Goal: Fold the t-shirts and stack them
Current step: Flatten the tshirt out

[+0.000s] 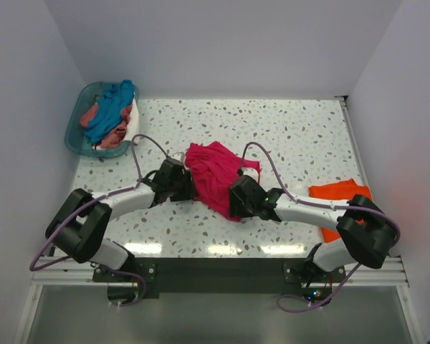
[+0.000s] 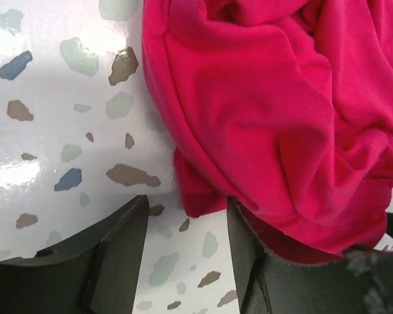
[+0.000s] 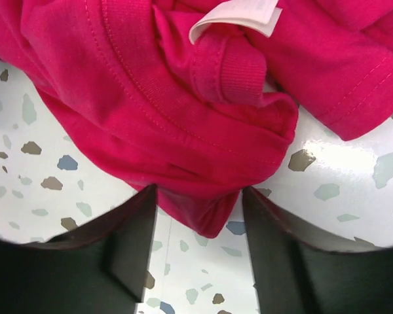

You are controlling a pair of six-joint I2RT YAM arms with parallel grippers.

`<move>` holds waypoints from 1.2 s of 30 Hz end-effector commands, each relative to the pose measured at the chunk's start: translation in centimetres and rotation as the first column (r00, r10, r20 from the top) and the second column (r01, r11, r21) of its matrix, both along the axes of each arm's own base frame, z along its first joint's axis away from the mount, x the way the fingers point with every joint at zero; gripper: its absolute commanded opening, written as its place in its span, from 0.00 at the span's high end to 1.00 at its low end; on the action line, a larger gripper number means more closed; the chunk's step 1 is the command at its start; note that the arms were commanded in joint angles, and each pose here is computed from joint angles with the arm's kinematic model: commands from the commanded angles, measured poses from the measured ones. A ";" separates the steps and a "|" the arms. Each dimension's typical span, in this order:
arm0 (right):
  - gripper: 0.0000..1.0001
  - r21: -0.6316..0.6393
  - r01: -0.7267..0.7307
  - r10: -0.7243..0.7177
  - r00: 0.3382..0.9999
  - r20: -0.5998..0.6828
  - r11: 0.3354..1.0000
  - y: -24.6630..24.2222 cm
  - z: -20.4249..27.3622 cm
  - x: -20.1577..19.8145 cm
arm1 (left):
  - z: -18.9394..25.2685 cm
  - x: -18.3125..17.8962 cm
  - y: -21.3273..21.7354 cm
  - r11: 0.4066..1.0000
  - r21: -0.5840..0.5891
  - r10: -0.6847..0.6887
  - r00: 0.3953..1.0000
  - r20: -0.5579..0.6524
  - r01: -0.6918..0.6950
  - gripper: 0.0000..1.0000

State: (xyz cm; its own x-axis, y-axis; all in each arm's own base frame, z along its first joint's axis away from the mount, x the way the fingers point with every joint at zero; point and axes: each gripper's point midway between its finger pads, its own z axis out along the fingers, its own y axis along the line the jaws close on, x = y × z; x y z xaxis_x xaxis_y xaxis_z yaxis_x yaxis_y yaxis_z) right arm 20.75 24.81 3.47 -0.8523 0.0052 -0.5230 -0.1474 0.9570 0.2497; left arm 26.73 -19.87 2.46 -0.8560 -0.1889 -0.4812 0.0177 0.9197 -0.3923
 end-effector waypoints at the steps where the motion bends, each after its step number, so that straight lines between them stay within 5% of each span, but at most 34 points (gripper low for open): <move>1: 0.45 0.043 0.064 -0.067 0.996 0.053 0.997 0.7 1.2 1.5 | 0.0 1.4 -1.0 0.999 -0.034 0.015 0.999 0.029 -0.014 0.46; 5: 0.67 0.030 0.067 -0.069 0.994 0.087 0.997 0.8 2.5 2.3 | -0.3 1.9 -1.4 0.999 -0.042 0.014 0.999 0.035 -0.013 0.55; 7: 0.83 0.008 0.061 -0.062 0.993 0.096 0.998 0.7 2.8 2.5 | -0.6 2.0 -1.5 0.999 -0.041 0.009 1.000 0.027 -0.008 0.66; 11: 0.99 0.002 0.090 -0.089 0.986 0.138 0.996 -0.3 5.0 3.7 | 0.4 2.0 -1.4 0.999 -0.046 0.011 0.999 0.047 -0.009 0.91; 15: 1.00 0.017 0.116 -0.117 0.977 0.179 0.993 -1.8 7.3 5.0 | 1.7 1.6 -0.6 1.000 -0.029 0.013 0.998 0.062 -0.012 0.99; 24: 1.00 0.048 0.216 -0.221 0.937 0.270 0.975 -7.5 13.2 7.6 | 5.9 1.3 0.4 0.998 -0.053 0.024 0.992 0.121 -0.018 1.00; 36: 1.00 0.076 0.266 -0.271 0.852 0.447 0.961 -11.2 24.6 11.1 | 19.3 4.3 2.1 0.990 -0.142 0.050 0.935 0.352 0.000 1.00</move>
